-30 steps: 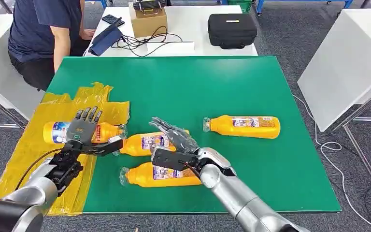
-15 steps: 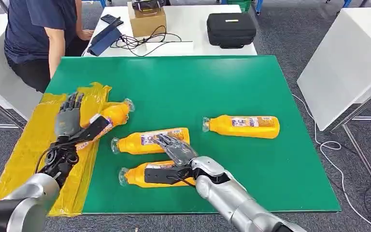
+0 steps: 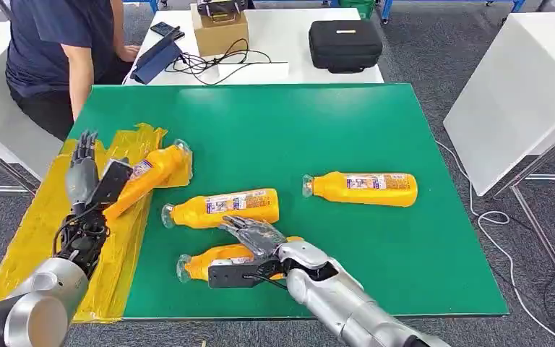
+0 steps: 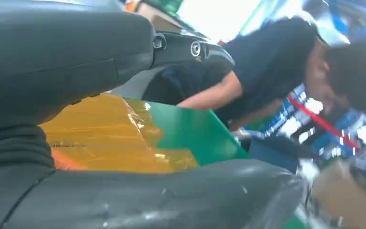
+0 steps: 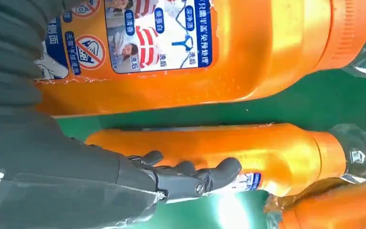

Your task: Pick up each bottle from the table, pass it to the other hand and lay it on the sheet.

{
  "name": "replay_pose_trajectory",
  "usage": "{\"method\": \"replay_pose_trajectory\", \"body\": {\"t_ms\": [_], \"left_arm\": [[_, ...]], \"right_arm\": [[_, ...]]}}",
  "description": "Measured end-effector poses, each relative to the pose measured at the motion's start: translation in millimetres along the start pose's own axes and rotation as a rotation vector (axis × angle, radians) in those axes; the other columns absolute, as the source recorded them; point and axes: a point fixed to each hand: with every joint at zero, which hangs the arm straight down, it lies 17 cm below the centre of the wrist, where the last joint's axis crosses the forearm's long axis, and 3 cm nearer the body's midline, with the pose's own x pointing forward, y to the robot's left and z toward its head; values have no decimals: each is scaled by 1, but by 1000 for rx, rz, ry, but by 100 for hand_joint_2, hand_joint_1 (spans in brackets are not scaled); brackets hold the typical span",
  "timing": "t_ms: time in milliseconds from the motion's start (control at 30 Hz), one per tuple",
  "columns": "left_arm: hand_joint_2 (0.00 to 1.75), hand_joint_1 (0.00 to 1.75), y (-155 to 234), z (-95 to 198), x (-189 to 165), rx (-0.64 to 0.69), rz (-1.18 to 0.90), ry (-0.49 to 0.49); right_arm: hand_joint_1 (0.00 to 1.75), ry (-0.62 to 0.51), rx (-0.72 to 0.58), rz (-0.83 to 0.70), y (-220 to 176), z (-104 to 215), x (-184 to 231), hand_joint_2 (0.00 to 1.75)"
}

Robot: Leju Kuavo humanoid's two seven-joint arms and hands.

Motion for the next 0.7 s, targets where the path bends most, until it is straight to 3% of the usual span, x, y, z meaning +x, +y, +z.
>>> {"method": "replay_pose_trajectory", "body": {"t_ms": [233, 500, 700], "left_arm": [[0, 0, 18, -6, -1, 88, 55, 28], [0, 0, 24, -2, -8, 115, 80, 44], [0, 0, 25, -2, -8, 112, 76, 38]], "right_arm": [[0, 24, -3, 62, 2, 0, -4, 175], [0, 83, -127, 124, -18, 14, -20, 175], [0, 52, -181, 120, -28, 27, -12, 175]]}}
